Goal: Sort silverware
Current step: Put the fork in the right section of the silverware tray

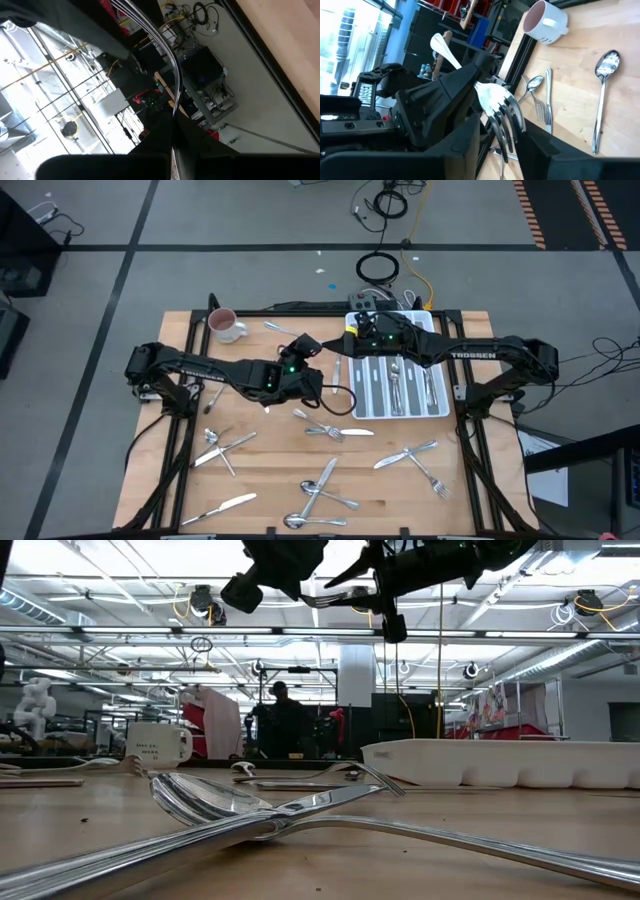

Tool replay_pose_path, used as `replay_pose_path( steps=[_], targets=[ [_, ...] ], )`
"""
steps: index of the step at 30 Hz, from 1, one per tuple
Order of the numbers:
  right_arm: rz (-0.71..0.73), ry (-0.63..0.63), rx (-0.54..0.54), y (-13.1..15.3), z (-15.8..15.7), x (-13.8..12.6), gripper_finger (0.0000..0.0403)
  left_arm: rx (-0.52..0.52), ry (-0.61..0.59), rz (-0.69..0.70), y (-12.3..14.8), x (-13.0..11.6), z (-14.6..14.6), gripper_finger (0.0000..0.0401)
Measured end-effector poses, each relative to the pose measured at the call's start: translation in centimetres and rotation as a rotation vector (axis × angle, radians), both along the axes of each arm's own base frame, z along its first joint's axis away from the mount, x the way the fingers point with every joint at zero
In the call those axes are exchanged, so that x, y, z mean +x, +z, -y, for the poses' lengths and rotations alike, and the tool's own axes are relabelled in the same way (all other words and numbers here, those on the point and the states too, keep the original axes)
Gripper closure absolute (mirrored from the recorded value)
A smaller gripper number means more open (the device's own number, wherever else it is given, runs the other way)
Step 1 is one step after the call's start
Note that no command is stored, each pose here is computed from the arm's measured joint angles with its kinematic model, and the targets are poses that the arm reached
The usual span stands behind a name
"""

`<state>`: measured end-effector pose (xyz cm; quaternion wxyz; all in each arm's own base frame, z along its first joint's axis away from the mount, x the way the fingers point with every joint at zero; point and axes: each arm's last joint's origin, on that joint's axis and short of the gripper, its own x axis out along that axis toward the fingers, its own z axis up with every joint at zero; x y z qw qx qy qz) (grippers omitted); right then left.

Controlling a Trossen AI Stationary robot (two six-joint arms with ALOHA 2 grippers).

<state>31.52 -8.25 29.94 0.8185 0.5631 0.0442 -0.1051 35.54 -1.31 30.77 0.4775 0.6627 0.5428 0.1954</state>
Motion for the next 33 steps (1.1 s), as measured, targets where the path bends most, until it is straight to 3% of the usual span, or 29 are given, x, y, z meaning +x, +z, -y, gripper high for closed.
replay_pose_path(
  steps=[8,19,28,33],
  targets=[
    [-0.029,0.012,-0.028,-0.2,0.0,-0.1,0.0394,0.000,0.000,0.001,0.0,0.0,0.0,0.0390],
    [-0.055,0.008,-0.057,-0.4,0.0,-0.1,0.0402,-0.069,-0.003,0.074,-0.2,0.0,0.0,0.0387],
    [-0.054,-0.022,-0.094,-0.3,0.3,-0.2,0.0402,-0.145,0.020,0.212,-0.1,0.0,0.1,0.0291],
    [-0.075,-0.063,-0.108,-0.5,1.7,-0.6,0.0402,-0.241,0.087,0.455,1.0,-1.0,0.4,0.0255]
  ],
)
